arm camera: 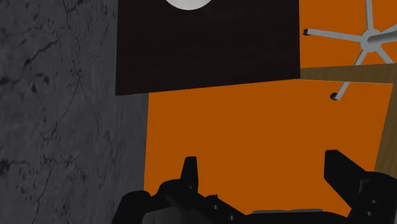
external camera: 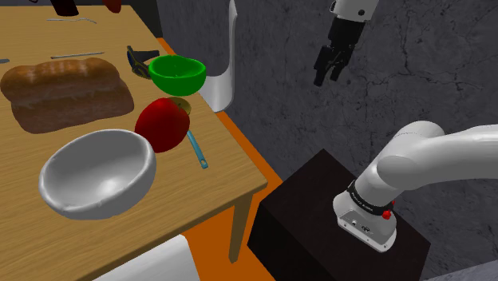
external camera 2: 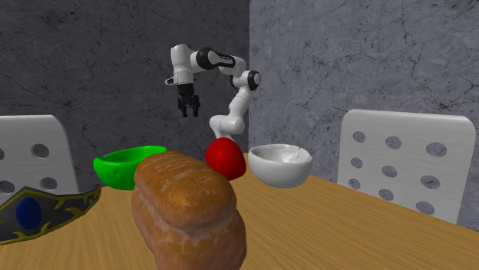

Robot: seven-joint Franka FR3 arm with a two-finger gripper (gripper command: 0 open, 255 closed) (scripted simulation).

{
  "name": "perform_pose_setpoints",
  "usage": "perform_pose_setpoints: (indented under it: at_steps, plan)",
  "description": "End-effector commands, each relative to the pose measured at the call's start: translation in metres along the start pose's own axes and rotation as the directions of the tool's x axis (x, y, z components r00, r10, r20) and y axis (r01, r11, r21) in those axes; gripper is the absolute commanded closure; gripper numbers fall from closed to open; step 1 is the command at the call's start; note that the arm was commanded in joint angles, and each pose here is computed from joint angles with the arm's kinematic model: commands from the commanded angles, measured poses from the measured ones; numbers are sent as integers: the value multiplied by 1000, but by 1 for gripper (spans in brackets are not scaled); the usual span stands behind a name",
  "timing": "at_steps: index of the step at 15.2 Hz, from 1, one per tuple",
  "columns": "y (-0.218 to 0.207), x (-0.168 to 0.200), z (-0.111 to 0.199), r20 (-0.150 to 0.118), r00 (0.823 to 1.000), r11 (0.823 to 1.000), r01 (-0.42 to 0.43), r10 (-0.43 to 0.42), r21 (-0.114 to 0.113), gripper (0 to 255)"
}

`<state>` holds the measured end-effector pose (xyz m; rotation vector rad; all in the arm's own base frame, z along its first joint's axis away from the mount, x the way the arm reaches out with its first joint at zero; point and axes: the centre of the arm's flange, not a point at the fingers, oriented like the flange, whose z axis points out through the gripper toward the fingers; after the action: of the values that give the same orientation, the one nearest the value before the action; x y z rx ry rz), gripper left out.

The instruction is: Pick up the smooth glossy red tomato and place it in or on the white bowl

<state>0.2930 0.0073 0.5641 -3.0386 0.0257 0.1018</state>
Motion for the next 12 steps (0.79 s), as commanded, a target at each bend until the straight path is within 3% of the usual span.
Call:
perform_pose_setpoints:
  at_steps: [1,6,12]
  plan:
    - [0,0,0,0,1000,1000,0,0,0,0]
    - [-43,15,21,-37,999,994,-29,33,107,0]
    - [-96,37,40,-76,994,970,-58,78,234,0]
